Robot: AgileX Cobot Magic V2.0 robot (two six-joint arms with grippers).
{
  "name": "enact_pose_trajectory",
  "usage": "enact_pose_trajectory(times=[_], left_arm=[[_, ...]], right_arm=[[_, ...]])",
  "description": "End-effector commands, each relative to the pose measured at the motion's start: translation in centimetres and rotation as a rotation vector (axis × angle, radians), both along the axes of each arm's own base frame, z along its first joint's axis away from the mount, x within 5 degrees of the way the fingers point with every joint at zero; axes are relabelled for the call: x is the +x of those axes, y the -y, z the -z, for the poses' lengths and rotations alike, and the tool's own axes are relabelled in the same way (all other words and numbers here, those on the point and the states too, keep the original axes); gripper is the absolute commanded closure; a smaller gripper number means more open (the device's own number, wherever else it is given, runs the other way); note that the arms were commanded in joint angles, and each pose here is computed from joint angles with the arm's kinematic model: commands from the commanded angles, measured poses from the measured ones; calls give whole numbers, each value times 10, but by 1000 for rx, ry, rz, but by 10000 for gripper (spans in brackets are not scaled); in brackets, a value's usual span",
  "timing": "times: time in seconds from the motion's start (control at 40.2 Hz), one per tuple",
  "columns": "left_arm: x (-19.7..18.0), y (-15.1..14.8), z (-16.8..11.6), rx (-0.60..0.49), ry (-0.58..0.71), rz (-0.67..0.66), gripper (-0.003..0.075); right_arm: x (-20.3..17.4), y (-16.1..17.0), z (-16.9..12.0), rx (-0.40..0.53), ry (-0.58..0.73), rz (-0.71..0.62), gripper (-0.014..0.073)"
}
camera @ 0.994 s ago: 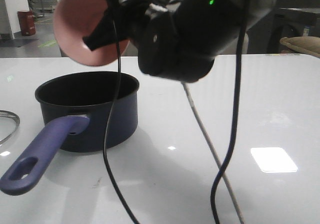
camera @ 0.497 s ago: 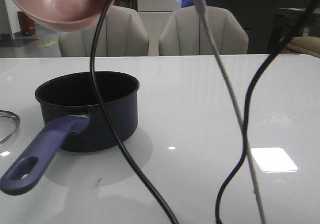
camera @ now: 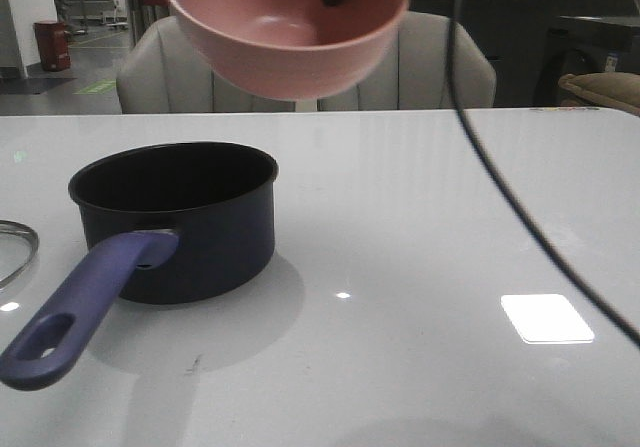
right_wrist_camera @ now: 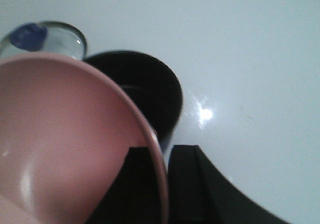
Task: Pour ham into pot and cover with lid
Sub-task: 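Return the empty bowl to the table and release it with the right gripper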
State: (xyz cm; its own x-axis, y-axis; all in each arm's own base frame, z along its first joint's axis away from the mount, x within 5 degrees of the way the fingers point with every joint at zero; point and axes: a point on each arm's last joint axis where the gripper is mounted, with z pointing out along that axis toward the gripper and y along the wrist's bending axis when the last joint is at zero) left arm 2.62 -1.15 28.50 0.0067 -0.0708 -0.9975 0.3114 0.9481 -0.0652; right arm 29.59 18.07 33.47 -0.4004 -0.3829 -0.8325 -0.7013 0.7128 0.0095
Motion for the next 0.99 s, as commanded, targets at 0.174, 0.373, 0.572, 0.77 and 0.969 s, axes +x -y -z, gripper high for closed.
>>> enact_pose_trajectory(times=[0.174, 0.373, 0.572, 0.77, 0.969], left_arm=[[-5, -2, -14, -39, 102, 0, 82], [-5, -2, -14, -39, 102, 0, 82], [-5, -2, -14, -39, 102, 0, 82], [-5, -2, -14, -39, 102, 0, 82], [-5, -2, -14, -39, 102, 0, 82]], right_arm=[[31, 74, 2, 3, -145, 393, 460], [48, 90, 35, -39, -287, 457, 460], [64, 89, 69, -72, -370, 469, 460], [77, 87, 93, -48, -411, 517, 456], [83, 86, 106, -56, -423, 523, 386]])
